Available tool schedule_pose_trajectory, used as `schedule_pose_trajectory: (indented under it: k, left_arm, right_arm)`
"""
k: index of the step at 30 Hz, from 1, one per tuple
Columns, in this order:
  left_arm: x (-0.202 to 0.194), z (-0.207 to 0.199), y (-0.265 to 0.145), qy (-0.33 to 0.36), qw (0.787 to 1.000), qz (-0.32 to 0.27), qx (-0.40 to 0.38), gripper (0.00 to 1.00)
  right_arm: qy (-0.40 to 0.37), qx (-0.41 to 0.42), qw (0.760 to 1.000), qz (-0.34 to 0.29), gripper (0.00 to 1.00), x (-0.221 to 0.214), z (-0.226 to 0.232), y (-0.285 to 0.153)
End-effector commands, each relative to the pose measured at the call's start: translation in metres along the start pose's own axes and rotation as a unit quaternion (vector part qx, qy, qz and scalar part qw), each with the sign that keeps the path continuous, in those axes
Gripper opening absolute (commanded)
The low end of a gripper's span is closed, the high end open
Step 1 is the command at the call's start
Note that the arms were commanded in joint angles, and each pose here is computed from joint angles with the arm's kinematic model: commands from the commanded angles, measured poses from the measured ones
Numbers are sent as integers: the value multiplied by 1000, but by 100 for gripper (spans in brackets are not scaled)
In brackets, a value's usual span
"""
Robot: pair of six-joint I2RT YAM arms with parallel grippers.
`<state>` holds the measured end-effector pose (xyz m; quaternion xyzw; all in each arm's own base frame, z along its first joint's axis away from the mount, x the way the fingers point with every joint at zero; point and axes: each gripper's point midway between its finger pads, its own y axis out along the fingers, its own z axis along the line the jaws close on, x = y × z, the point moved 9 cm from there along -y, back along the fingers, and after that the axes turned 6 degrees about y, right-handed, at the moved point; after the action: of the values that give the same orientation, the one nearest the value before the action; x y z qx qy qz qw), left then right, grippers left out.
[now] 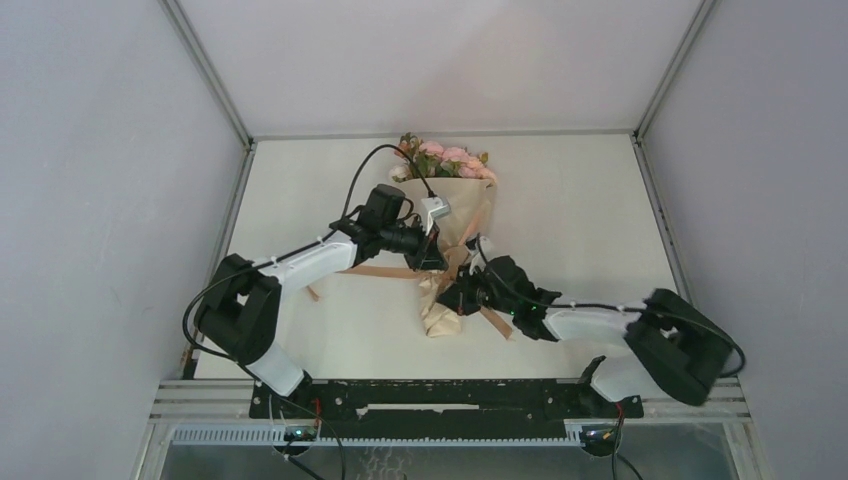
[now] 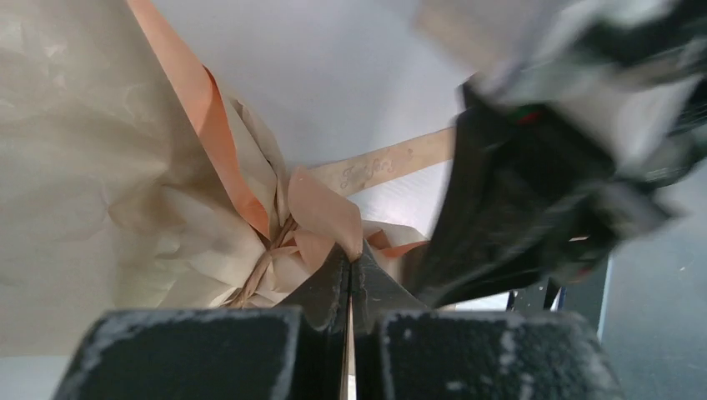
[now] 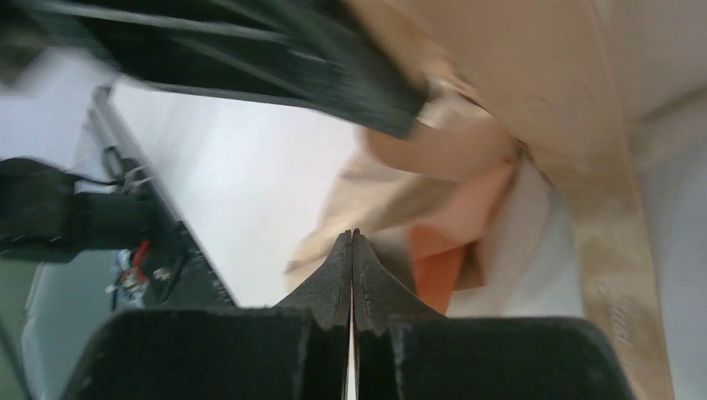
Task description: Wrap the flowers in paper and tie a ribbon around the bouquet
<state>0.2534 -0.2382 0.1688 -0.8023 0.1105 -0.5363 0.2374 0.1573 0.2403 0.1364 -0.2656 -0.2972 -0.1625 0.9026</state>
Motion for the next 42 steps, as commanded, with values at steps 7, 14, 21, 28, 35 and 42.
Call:
schedule_pose_trajectory:
  k: [7,14,21,28,35,42]
  left_arm:
    - [67,-22,-33,33,995,-95,-16,0]
    - [95,-41,-64,75,989,-127,-21,0]
    - [112,-40,-85,80,986,-143,-8,0]
    - [123,-58,-101,90,982,-158,-45,0]
    - [84,-22,-73,95,990,-107,17,0]
    - [53,11,-38,53,997,-52,19,0]
  right_arm:
    - [83,-140,986,29,0,-41,-58,38]
    - [150,-172,970,82,0,-89,-83,29]
    - [154,-193,964,99,0,-99,-88,26]
    - [155,-201,960,116,0,-104,-92,24]
    - [50,-38,987,149,1,-75,-41,30]
    - [-103,119,985,70,29,-9,36,-16]
